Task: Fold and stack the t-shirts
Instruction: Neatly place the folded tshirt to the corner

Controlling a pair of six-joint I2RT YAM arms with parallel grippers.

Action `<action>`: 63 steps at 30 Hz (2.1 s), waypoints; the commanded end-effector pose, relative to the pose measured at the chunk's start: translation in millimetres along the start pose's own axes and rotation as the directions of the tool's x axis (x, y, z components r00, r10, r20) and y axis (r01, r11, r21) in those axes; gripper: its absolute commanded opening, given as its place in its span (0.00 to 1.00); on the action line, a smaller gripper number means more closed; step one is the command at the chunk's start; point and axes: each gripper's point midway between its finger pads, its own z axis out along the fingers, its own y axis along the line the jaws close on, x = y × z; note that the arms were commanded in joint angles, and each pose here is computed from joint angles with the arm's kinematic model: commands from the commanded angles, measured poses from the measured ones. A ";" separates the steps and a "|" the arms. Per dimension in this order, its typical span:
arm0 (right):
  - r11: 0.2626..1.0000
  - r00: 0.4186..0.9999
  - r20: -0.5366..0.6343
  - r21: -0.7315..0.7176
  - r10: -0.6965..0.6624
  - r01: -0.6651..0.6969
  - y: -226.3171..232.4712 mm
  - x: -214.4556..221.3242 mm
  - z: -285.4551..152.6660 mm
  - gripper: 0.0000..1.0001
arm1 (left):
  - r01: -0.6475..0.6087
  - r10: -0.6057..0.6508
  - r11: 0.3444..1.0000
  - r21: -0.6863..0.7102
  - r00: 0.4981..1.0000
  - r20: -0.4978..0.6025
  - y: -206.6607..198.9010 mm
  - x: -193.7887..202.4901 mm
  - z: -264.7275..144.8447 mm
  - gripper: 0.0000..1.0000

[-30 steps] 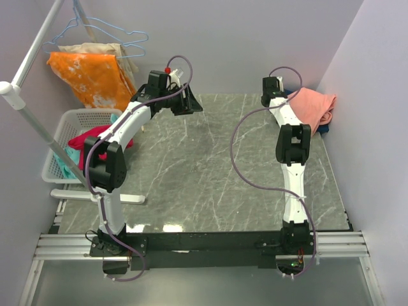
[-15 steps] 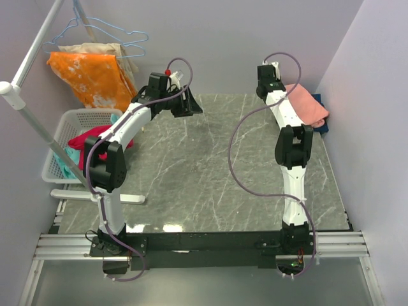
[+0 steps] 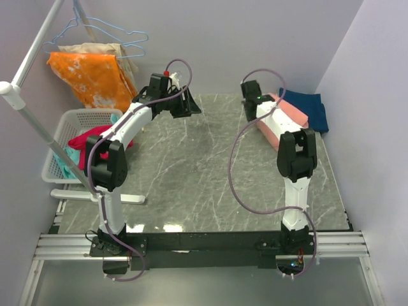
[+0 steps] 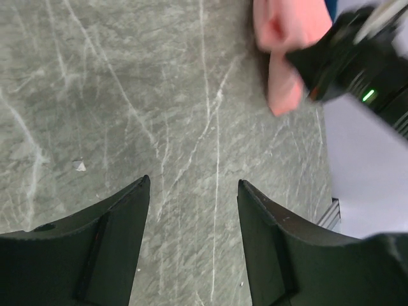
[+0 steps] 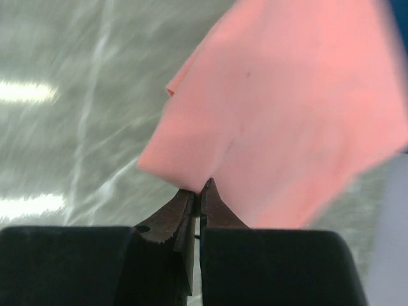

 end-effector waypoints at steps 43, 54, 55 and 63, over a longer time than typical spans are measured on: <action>0.648 0.707 -0.186 -0.294 0.682 -0.703 41.9 7.0 -67.7 0.66 | 0.106 -0.104 0.977 -0.187 0.994 0.019 68.3 -12.0 16.5 0.63; 0.521 0.520 -0.245 -0.064 0.818 -0.851 27.8 65.7 -40.4 0.72 | 0.093 -0.090 0.977 -0.194 0.996 0.022 68.5 -9.3 11.2 0.63; 0.512 0.508 -0.236 -0.046 0.829 -0.858 23.0 67.8 -39.5 0.72 | 0.094 -0.092 0.976 -0.196 0.996 0.020 69.6 -8.2 12.0 0.63; 0.373 0.346 -0.239 0.077 0.907 -0.925 -8.2 102.6 -19.0 0.74 | 0.084 -0.081 0.975 -0.206 0.996 0.023 71.5 -8.7 11.2 0.63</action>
